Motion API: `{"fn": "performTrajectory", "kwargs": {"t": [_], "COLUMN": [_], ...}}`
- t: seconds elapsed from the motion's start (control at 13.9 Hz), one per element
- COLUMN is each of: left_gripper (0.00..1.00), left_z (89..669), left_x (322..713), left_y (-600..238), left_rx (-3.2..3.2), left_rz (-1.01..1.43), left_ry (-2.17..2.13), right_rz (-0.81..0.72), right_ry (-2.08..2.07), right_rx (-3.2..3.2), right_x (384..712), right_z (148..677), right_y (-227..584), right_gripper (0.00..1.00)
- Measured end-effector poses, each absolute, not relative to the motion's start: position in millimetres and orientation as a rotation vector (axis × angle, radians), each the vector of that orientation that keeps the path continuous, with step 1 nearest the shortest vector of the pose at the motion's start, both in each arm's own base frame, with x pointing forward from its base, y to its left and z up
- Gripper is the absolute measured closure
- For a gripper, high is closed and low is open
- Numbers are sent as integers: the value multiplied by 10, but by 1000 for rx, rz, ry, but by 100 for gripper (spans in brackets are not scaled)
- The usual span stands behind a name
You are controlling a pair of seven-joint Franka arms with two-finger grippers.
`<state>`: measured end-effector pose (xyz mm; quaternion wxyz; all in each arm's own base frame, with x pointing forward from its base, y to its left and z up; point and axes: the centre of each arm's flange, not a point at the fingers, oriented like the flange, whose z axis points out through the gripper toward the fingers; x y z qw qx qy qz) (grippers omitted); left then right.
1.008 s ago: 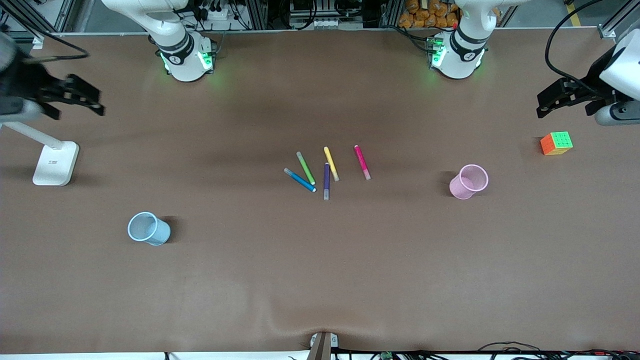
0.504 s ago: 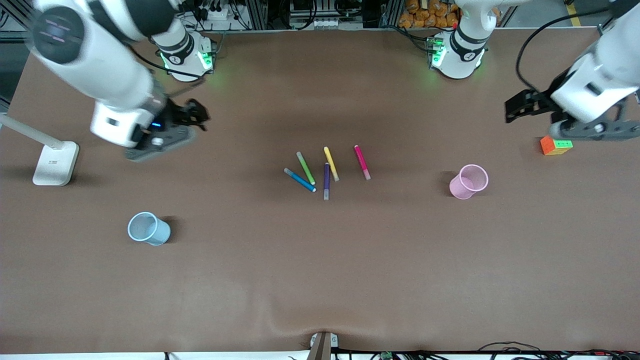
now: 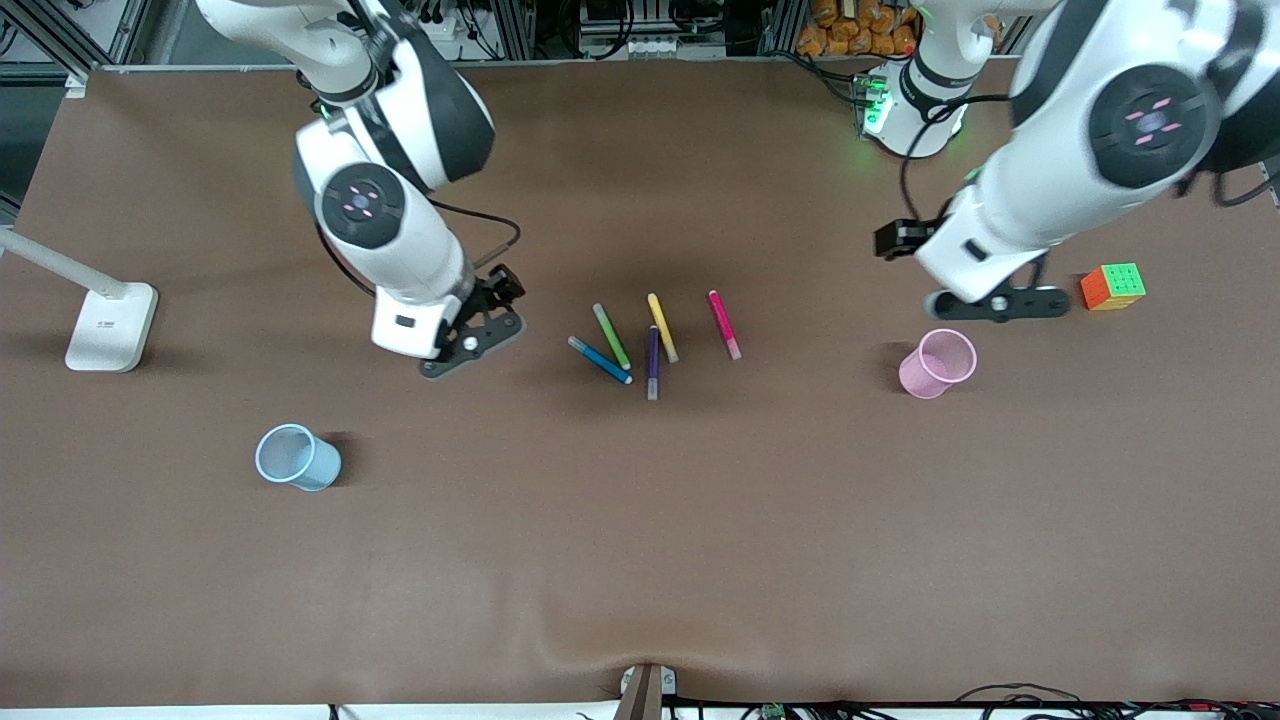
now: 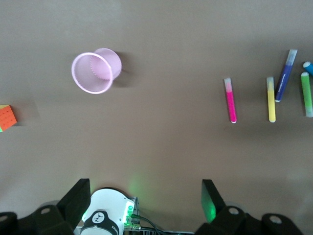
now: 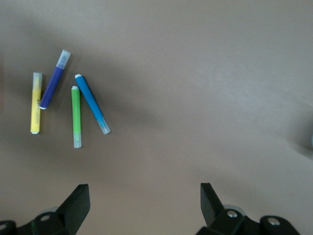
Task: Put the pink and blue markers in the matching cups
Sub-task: 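Move the right gripper toward the blue marker while the left gripper reaches the pink marker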
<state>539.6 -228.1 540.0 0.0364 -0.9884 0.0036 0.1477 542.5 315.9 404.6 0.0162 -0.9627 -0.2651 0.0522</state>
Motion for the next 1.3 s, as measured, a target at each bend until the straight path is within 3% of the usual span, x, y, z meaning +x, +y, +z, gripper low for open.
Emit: {"fn": "performTrajectory", "kwargs": {"t": [0.65,1.3], "left_gripper": [0,0], "left_z": [4047,3669], "left_x": [5430,5424], "left_y": [-2989,-3251], "left_rx": [-2952,-2992], "left_rz": [808,901], "left_ry": [-18,-42], "right_rz": [4,-89], "right_ry": [-983,-1027], "right_rx": [-2929,-2904], "right_x": [5027,4978], "right_z": [3068,2178], "right_y": [3722,3921], "right_gripper": [0,0]}}
